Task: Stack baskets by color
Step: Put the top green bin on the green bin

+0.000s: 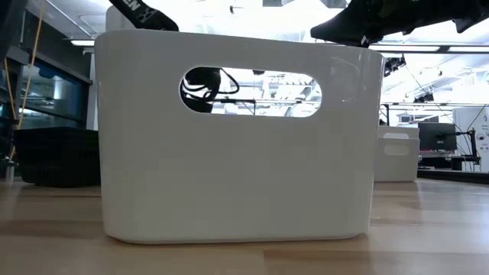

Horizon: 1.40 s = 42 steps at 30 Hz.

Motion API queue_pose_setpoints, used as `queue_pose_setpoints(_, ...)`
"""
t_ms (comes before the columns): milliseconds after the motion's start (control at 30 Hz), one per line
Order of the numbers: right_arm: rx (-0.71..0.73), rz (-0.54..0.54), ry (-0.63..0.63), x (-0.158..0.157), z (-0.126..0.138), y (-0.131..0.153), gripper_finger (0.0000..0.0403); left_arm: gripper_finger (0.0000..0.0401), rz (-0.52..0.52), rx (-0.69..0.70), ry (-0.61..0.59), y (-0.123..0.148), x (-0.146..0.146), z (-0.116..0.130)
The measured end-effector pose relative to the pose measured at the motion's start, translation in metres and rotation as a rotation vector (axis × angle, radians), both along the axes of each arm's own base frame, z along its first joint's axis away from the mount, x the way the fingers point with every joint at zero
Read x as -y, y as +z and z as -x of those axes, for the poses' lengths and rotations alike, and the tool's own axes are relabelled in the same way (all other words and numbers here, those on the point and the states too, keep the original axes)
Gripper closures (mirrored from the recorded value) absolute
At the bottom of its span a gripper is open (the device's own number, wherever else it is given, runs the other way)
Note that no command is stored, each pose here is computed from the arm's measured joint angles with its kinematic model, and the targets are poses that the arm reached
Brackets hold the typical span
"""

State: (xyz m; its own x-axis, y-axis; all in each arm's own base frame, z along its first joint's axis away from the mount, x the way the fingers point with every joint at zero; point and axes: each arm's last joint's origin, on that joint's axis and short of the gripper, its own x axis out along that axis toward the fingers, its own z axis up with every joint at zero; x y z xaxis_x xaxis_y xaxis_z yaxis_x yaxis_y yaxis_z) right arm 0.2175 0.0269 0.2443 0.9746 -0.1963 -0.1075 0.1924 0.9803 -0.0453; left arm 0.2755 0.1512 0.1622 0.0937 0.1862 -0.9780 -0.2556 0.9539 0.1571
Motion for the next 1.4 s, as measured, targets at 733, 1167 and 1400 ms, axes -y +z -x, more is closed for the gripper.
queue_pose_setpoints(733,0.002,0.000,0.000,0.000,0.000,0.000,0.0403,0.0401,-0.138,0.037,-0.187,0.051,0.040,-0.033)
queue_pose_setpoints(1167,0.049,0.068,-0.039,0.001,0.000,0.006,0.0403,0.0401,-0.472,0.192,-0.332,0.137,0.102,-0.046)
queue_pose_setpoints(1400,0.057,0.076,-0.038,0.001,0.000,0.007,0.0403,0.0401,-0.431,0.223,-0.515,0.131,0.158,-0.053)
